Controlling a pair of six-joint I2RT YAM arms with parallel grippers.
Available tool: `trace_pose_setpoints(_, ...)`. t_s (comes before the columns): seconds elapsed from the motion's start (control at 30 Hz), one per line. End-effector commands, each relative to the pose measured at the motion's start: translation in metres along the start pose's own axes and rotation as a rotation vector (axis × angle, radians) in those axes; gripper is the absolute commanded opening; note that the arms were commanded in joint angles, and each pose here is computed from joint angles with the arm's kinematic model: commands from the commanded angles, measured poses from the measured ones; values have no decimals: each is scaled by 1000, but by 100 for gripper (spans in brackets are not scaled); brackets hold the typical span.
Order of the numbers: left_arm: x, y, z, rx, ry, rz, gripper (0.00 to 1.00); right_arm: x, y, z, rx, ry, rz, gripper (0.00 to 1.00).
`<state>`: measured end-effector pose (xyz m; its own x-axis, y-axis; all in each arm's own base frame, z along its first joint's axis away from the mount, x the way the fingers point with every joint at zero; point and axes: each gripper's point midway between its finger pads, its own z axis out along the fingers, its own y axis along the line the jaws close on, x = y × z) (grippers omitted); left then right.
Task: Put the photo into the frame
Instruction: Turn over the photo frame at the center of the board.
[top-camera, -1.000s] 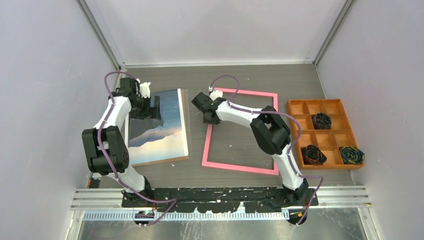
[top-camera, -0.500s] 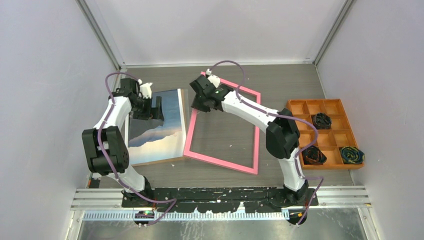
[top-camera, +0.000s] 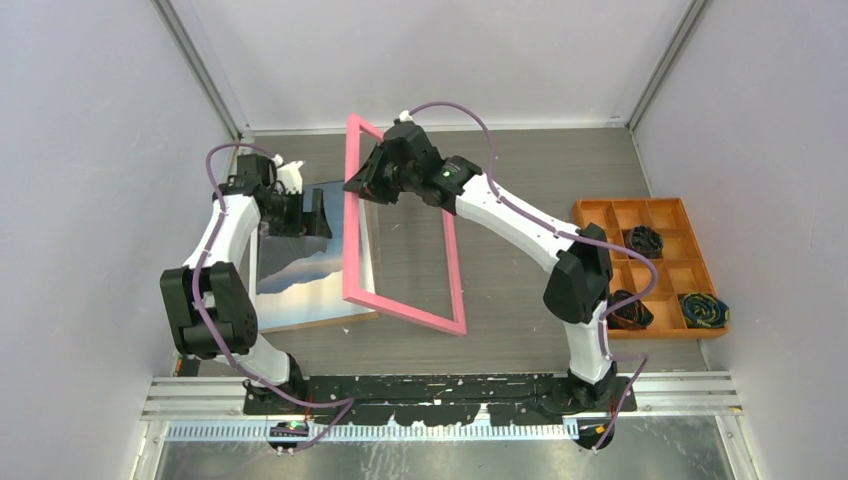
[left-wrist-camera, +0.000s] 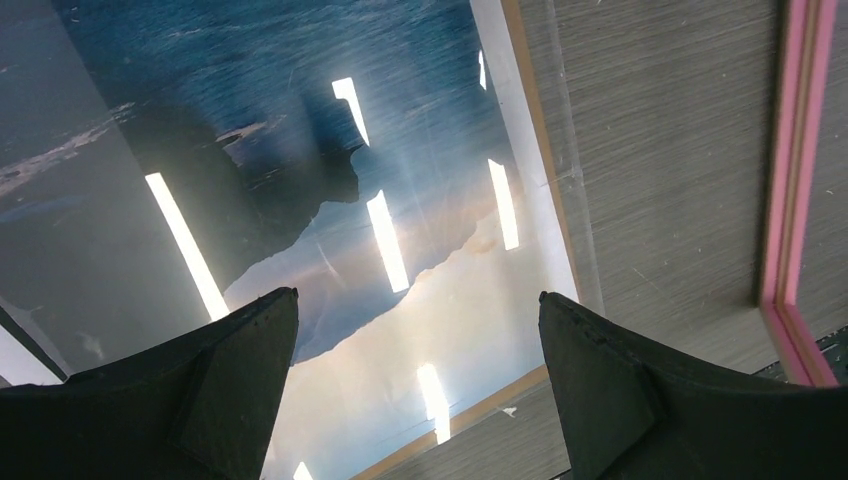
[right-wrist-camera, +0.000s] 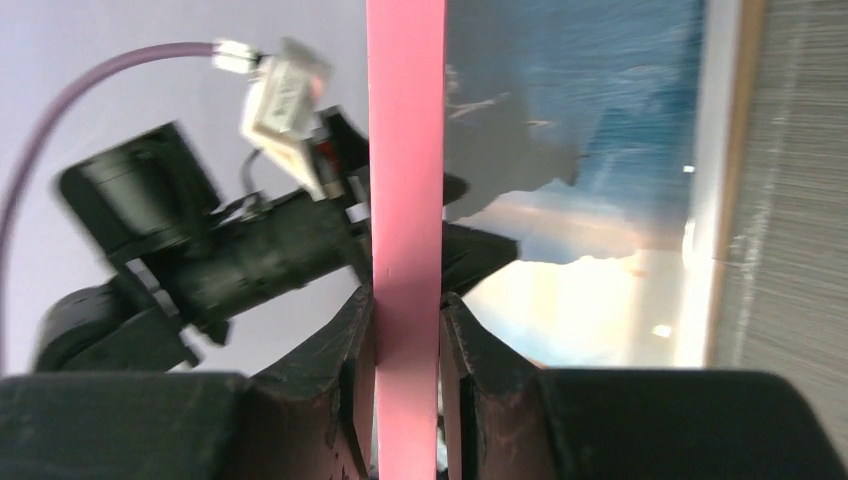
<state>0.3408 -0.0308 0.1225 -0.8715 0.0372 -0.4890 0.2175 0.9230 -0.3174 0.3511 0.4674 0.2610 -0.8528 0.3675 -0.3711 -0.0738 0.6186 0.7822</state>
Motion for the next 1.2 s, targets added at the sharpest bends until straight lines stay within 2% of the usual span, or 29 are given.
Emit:
trace_pose_setpoints(0.0,-16,-18,-17,48,-57,8,91,-31,99,-73,-370,-41,75,1)
trace_pose_setpoints(0.13,-19,-25,-21,68,-74,6,91,-45,114,-87,-494,-31,171,1)
trace_pose_setpoints(0.27,-23,-35,-26,81,-95,19,91,-52,114,-90,-518,-25,183,1)
trace_pose_setpoints(0.63,-44,-76,-51,124,-183,89,92,-49,62,-70,-546,60,279,2)
trace_pose_setpoints(0.67,-46,-79,-55,124,-193,95,92,-49,61,-70,-543,59,277,5)
trace_pose_setpoints(0.77,-51,-104,-67,154,-214,141,92,-53,61,-76,-532,49,250,31)
trace_pose_setpoints(0.83,-57,-119,-80,172,-248,152,92,-55,58,-80,-504,39,222,41)
trace_pose_setpoints(1.0,-65,-168,-106,236,-321,247,94,-60,36,-81,-394,25,191,47)
trace_pose_setpoints(1.17,-59,-204,-105,243,-297,353,94,-62,25,-86,-327,24,155,55)
